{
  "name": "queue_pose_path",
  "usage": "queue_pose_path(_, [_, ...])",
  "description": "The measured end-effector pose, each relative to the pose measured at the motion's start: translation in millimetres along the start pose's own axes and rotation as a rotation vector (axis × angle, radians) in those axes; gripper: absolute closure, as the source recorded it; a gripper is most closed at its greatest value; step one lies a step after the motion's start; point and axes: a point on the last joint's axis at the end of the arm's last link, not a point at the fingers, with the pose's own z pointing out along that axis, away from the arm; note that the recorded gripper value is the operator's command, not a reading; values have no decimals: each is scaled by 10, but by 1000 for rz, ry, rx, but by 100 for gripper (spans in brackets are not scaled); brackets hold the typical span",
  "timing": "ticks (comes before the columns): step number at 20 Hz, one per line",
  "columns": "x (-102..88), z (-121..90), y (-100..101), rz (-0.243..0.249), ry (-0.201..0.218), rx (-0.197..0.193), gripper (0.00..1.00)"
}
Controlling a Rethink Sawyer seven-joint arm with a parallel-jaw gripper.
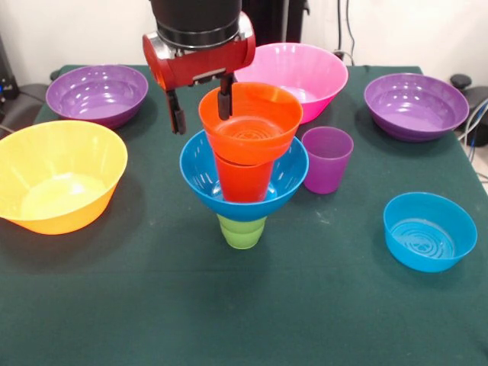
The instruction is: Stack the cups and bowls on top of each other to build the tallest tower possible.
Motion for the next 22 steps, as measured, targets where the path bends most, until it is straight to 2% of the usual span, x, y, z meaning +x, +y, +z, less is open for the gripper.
queue_pose_path(5, [-7, -93, -9, 2, -7, 6, 0])
queue_pose_path(13, [-24, -88, 8, 10, -11, -11, 0])
queue_pose_path(22, [-25, -87, 9, 11, -12, -11, 0])
